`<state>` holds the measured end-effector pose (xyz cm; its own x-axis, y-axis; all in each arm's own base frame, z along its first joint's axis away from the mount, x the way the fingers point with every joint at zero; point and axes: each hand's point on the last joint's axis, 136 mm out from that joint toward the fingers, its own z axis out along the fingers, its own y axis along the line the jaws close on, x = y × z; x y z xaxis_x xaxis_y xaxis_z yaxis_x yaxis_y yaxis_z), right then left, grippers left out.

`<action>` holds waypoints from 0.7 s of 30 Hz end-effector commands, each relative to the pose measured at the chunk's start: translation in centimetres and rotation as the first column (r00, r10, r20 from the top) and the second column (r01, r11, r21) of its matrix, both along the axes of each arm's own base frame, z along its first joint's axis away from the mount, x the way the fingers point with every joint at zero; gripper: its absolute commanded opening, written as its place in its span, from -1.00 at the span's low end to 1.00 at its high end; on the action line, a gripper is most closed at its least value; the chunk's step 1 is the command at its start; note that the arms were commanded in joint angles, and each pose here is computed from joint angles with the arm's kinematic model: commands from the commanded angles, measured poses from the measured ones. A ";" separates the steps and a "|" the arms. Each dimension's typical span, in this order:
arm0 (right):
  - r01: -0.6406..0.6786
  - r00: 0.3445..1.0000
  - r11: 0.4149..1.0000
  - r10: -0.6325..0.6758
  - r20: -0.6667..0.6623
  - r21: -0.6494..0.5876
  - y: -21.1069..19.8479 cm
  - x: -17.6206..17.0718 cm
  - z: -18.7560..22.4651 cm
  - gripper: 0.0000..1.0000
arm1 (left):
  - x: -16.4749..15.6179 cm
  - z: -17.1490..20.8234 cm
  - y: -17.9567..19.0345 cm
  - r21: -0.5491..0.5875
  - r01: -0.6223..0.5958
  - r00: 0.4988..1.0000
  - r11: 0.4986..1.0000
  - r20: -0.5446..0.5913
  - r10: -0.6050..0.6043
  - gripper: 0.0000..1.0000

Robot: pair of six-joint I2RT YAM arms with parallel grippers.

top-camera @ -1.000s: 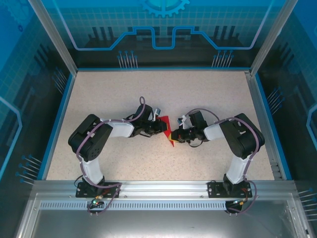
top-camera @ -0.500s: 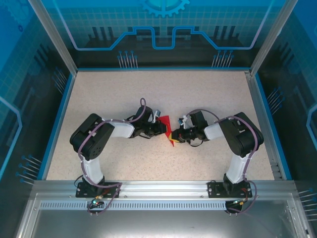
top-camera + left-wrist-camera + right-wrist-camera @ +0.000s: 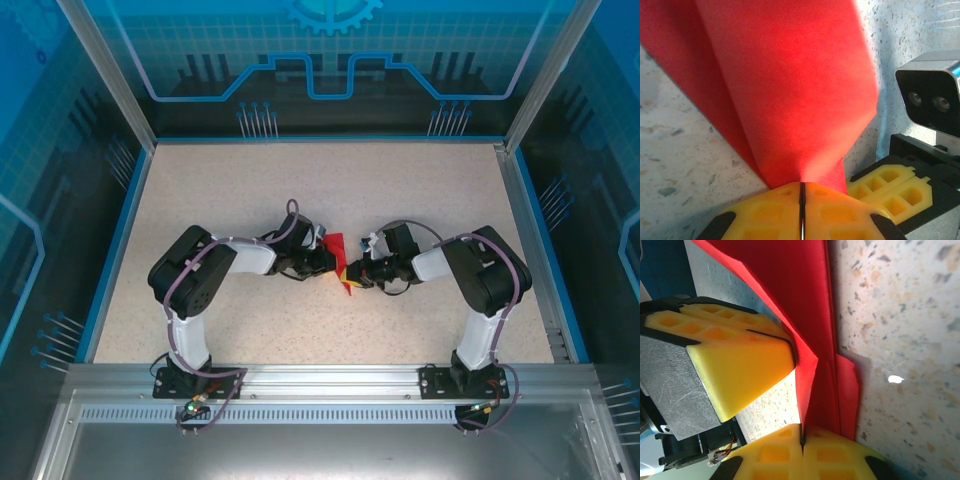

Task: Fold a paper plane with a square sheet of paper (pick it up from the middle)
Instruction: Fold the wing for the fifth time at the center of the table.

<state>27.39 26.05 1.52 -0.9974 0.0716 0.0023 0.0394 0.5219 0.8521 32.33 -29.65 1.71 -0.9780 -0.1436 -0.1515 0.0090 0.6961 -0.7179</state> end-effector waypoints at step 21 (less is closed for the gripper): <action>-0.065 0.970 0.970 0.117 0.214 -0.235 -1.2 -1.2 4.4 -0.52 | -1.0 -3.5 1.2 0.209 0.005 0.991 0.978 -0.135 0.024 -0.76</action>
<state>26.80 24.55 5.89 -0.9790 0.0181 -0.2031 -0.1424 0.6523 0.7444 32.69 -30.10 1.42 -0.9861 -0.1384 -0.0923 -0.0451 0.7565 -0.6524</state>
